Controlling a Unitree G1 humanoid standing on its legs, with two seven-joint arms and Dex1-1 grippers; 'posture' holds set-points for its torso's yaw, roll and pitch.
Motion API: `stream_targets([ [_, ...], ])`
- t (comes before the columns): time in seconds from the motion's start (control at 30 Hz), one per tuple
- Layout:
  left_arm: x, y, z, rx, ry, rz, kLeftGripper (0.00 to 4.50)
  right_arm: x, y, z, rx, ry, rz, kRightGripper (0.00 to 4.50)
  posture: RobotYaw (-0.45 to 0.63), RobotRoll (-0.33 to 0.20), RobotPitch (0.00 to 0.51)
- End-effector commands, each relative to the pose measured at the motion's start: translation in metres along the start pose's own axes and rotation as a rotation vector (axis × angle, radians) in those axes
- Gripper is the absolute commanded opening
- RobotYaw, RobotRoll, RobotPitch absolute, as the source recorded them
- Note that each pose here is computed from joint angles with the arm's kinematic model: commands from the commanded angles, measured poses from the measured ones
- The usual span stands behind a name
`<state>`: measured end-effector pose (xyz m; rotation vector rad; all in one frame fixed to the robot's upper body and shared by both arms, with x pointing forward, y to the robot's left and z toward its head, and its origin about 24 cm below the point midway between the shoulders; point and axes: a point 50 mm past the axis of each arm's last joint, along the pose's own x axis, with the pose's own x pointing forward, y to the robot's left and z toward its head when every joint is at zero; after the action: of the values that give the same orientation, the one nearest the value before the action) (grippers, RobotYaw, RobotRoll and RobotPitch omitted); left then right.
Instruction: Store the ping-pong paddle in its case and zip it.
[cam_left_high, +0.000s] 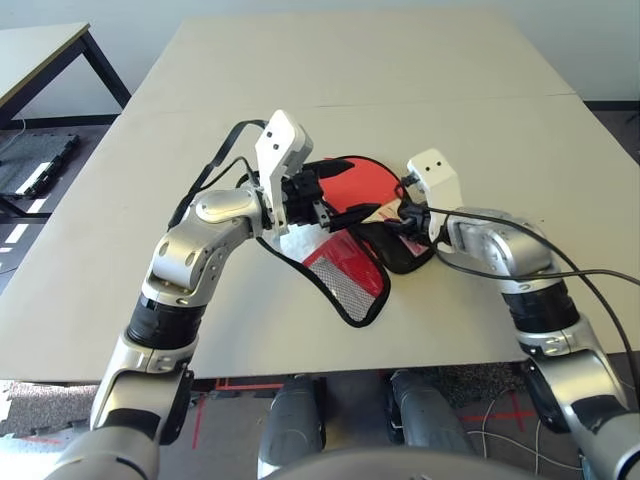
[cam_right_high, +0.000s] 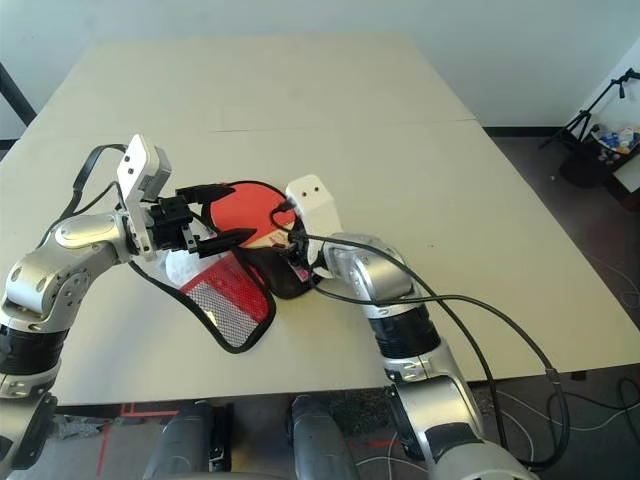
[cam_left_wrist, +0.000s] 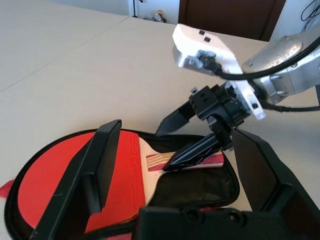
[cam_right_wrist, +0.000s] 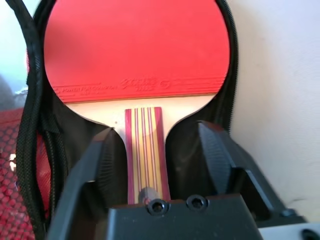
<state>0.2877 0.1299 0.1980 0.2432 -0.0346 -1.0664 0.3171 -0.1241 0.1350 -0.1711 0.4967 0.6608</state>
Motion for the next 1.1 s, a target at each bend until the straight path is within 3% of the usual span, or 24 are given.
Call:
stream_targets([
  [0.03,-0.013,0.009,0.016,0.051,-0.008,0.042,4.5,-0.012,-0.002,-0.004,0.026,-0.014,0.072,4.47,0.03,0.0,0.117],
  [0.13,-0.037,0.021,0.025,0.108,0.046,0.093,4.5,-0.025,-0.01,-0.005,0.018,-0.04,0.116,4.47,0.04,0.0,0.118],
  [0.27,-0.097,0.047,0.031,0.162,0.19,0.239,4.5,-0.039,-0.031,-0.002,-0.018,-0.094,0.119,4.47,0.05,0.0,0.119],
  [0.4,-0.146,0.056,0.023,0.16,0.349,0.325,4.5,-0.039,-0.046,0.0,-0.005,-0.136,0.088,4.47,0.06,0.0,0.122],
  [0.43,-0.161,0.057,0.018,0.193,0.455,0.337,4.5,-0.04,-0.051,0.001,0.009,-0.149,0.082,4.47,0.07,0.0,0.123],
  [0.53,-0.18,0.057,0.013,0.202,0.566,0.349,4.5,-0.043,-0.059,0.003,0.048,-0.185,0.078,4.47,0.08,0.0,0.123],
  [0.67,-0.181,0.049,-0.004,0.151,0.624,0.323,4.5,-0.045,-0.07,0.0,0.079,-0.208,0.031,4.47,0.08,0.0,0.121],
  [0.8,-0.167,0.039,-0.017,0.111,0.613,0.271,4.5,-0.045,-0.077,-0.003,0.078,-0.212,-0.004,4.47,0.07,0.0,0.12],
  [0.93,-0.134,0.026,-0.024,0.078,0.531,0.172,4.5,-0.046,-0.083,-0.005,0.067,-0.243,-0.019,4.47,0.06,0.0,0.118],
  [1.1,-0.088,0.015,-0.015,0.101,0.424,0.045,4.5,-0.047,-0.09,-0.006,0.116,-0.311,0.022,4.47,0.05,0.0,0.118],
])
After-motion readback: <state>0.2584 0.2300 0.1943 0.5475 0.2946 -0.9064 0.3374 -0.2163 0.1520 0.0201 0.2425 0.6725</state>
